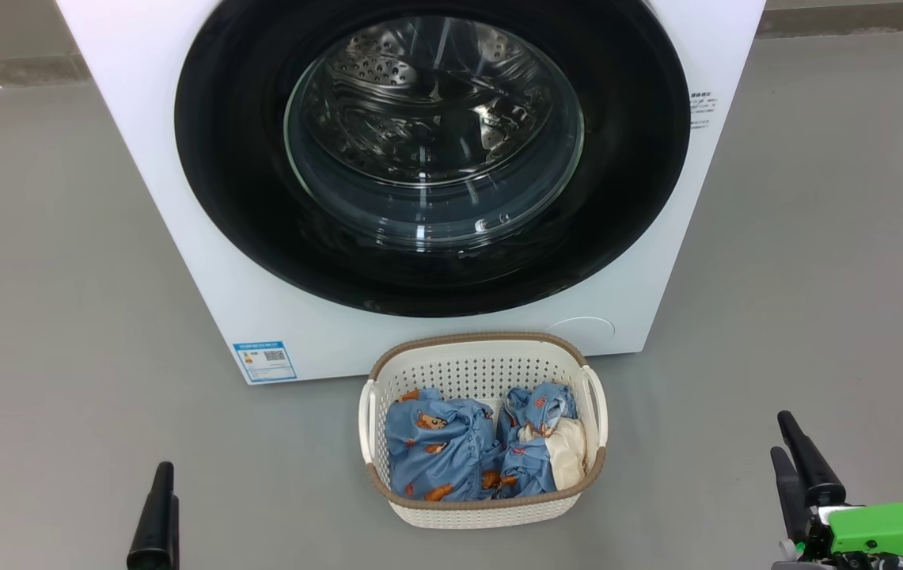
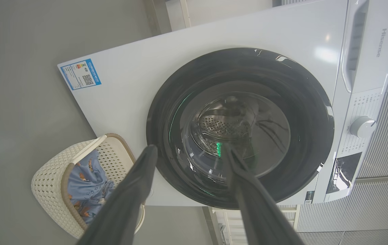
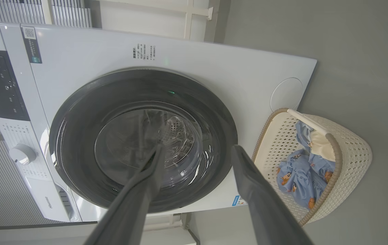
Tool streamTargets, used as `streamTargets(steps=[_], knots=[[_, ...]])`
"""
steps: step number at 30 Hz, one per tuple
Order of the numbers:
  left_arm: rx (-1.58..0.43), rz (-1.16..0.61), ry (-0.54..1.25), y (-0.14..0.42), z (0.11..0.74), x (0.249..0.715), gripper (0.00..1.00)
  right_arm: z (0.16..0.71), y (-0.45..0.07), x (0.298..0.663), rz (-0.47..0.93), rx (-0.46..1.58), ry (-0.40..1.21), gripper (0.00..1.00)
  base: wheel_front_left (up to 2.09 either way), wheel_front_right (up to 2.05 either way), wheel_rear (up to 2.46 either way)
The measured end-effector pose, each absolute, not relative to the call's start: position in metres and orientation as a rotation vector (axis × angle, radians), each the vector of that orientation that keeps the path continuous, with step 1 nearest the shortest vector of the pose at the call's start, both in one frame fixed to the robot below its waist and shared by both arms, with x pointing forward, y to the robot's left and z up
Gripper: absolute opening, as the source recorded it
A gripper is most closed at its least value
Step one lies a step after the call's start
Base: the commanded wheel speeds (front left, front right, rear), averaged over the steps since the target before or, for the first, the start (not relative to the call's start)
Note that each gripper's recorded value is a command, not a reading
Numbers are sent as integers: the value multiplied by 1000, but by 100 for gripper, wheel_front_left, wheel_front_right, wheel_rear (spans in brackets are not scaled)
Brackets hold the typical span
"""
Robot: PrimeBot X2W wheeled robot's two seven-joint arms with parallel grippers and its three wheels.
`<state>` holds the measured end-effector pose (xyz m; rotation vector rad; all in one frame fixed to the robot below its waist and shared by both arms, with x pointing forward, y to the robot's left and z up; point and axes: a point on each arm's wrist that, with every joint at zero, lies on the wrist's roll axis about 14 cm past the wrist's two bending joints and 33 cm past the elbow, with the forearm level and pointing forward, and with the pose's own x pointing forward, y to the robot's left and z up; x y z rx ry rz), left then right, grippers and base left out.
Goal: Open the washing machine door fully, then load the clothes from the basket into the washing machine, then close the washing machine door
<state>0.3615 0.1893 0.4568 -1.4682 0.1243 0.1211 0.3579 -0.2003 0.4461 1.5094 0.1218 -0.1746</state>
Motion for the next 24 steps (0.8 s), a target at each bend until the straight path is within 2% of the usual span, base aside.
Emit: streamTargets(steps=[24], knots=[[-1128,109,116,197,459,362,100,462,-193,373,-80,1192,132,100,0,0,0]])
